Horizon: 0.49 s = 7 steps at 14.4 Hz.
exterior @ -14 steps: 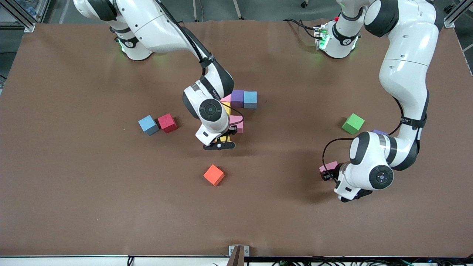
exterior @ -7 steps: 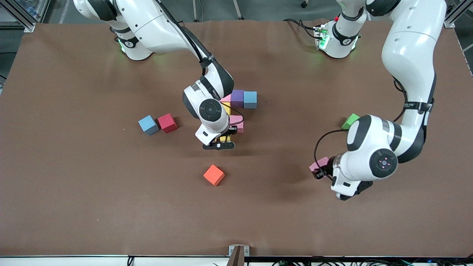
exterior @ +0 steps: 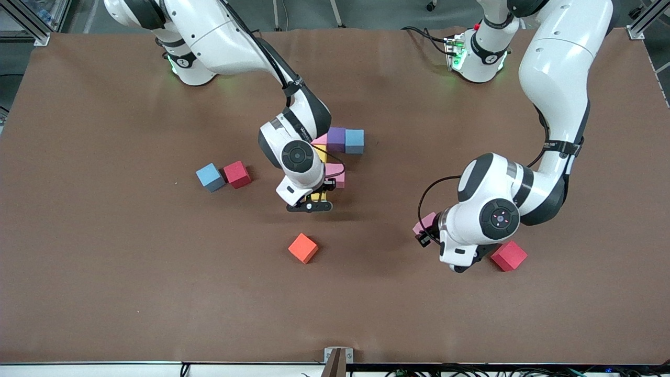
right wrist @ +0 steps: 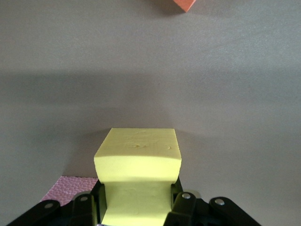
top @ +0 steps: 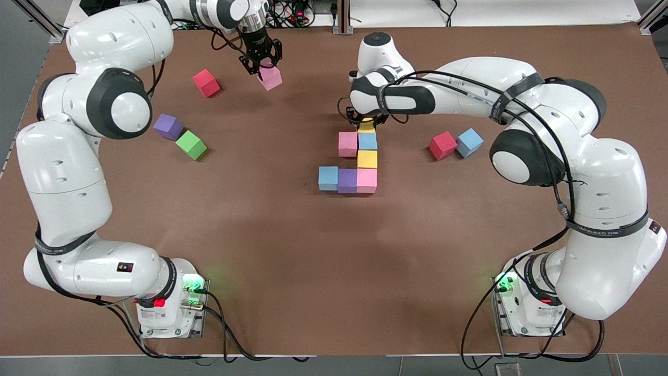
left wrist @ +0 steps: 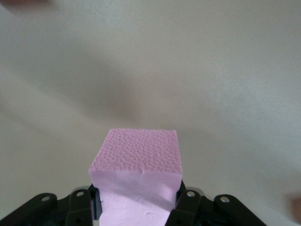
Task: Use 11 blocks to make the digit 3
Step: 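Carry the light pink cube toward the center with the left gripper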
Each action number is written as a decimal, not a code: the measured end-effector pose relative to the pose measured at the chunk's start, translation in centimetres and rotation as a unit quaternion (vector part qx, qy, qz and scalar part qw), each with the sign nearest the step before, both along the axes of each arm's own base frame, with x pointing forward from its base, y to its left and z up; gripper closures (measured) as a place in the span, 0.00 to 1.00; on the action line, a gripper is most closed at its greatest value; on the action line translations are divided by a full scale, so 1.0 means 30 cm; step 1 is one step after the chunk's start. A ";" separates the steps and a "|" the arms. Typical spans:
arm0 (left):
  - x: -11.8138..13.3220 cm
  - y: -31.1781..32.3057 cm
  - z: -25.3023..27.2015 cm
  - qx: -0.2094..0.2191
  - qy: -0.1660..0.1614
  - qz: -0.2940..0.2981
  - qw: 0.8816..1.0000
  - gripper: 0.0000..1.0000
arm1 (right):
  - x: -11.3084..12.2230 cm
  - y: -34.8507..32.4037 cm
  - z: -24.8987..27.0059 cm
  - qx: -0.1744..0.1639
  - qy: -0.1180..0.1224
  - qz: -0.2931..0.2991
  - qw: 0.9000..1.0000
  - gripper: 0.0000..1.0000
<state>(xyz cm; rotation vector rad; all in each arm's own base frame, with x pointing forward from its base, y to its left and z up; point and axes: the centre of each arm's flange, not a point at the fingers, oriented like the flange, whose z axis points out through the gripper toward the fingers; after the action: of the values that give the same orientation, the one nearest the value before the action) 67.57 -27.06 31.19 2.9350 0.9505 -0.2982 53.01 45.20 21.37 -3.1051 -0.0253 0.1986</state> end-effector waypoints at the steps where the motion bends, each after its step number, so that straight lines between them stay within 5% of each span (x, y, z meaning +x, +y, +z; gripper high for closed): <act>1: -0.004 -0.010 0.005 0.000 0.001 0.009 1.000 0.45 | -0.002 -0.002 0.000 0.000 0.001 -0.002 1.000 0.46; 7: -0.028 -0.069 0.023 -0.005 0.007 0.040 0.999 0.45 | -0.012 -0.015 0.000 -0.003 0.005 -0.009 1.000 0.46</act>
<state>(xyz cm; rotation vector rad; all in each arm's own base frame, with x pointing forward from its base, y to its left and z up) 66.73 -29.12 31.87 2.8811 1.0610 -0.3195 52.66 44.76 21.35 -3.1094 0.0038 0.2126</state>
